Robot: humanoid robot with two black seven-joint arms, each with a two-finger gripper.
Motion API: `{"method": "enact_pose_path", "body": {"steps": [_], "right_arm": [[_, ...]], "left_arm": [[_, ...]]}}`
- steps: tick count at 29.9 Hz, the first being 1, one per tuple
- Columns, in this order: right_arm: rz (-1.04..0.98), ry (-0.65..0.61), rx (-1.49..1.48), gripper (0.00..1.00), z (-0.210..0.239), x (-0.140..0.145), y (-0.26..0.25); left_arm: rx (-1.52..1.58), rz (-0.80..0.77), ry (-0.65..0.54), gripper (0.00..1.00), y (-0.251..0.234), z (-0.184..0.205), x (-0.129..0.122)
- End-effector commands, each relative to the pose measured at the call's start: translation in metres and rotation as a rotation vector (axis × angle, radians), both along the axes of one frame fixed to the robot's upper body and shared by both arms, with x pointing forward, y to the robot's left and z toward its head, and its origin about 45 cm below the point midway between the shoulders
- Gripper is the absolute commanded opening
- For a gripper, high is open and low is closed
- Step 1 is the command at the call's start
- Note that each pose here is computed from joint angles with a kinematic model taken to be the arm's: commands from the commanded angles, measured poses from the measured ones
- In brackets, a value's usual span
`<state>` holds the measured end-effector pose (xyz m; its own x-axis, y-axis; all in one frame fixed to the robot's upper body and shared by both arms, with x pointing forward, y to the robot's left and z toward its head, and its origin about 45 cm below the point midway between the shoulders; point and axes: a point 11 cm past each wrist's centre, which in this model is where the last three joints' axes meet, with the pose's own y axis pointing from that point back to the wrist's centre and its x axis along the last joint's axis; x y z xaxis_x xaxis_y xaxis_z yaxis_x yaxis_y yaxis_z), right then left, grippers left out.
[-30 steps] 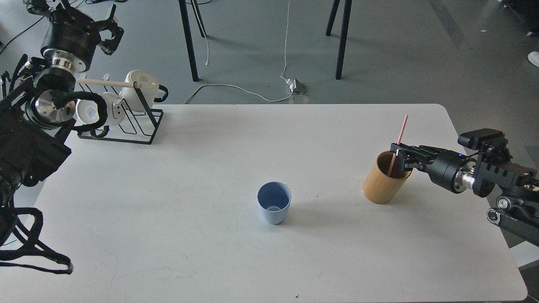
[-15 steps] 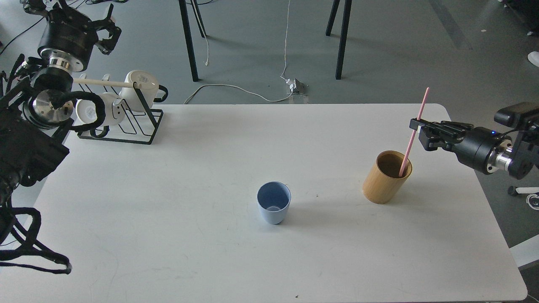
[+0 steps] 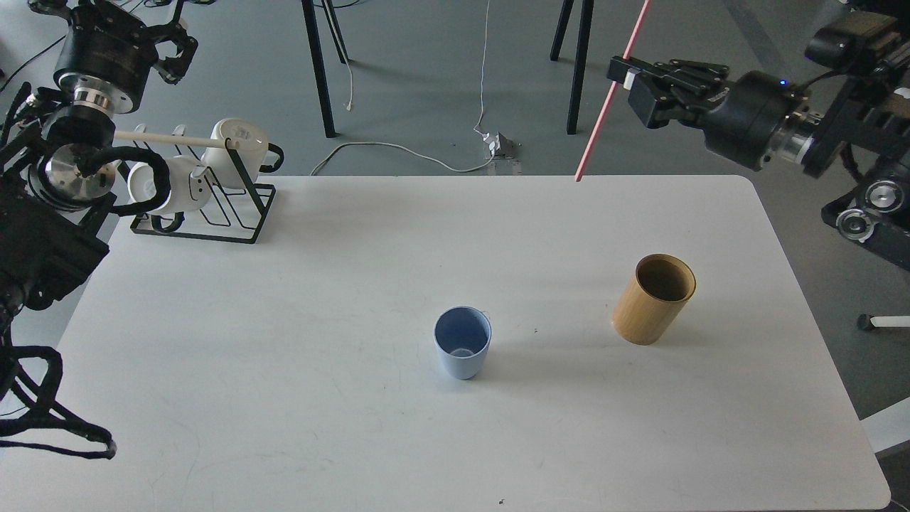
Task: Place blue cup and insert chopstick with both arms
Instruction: 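Move the straw over the blue cup and lower it inside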
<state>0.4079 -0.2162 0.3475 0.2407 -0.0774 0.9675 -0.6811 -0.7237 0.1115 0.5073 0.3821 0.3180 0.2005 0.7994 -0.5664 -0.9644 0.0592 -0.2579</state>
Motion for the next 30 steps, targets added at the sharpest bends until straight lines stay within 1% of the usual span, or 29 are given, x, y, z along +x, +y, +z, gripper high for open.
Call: {"method": "enact_pose_path", "body": {"steps": [1,7,9,13,17,20,27,30], "right_arm": [[0.075,0.069,0.029,0.01,-0.033,-0.004,0.045],[0.127,0.174,0.051,0.01,-0.084,-0.011,0.092],[0.137,0.193,0.041,0.01,-0.094,-0.014,0.099],[0.147,0.225,0.02,0.01,-0.109,-0.021,0.1],[0.138,0.292,0.013,0.01,-0.139,-0.037,0.093],[0.126,0.323,0.015,0.01,-0.153,-0.044,0.088],[0.125,0.335,0.015,0.01,-0.158,-0.047,0.088],[0.121,0.355,0.015,0.06,-0.166,-0.051,0.086]], "left_arm": [[0.0,-0.001,0.0,0.99,0.0,0.0,0.0],[0.001,0.001,0.004,0.99,0.0,-0.002,-0.001],[0.001,0.002,0.004,0.99,0.001,-0.002,-0.001],[0.001,0.002,0.004,0.99,0.001,-0.002,-0.001],[0.001,0.004,0.006,0.99,0.001,-0.004,-0.001],[-0.001,0.005,0.006,0.99,0.002,-0.005,-0.002],[-0.003,0.006,0.004,0.99,0.001,-0.004,-0.002],[-0.001,0.005,0.005,0.99,0.001,-0.005,-0.002]]}}
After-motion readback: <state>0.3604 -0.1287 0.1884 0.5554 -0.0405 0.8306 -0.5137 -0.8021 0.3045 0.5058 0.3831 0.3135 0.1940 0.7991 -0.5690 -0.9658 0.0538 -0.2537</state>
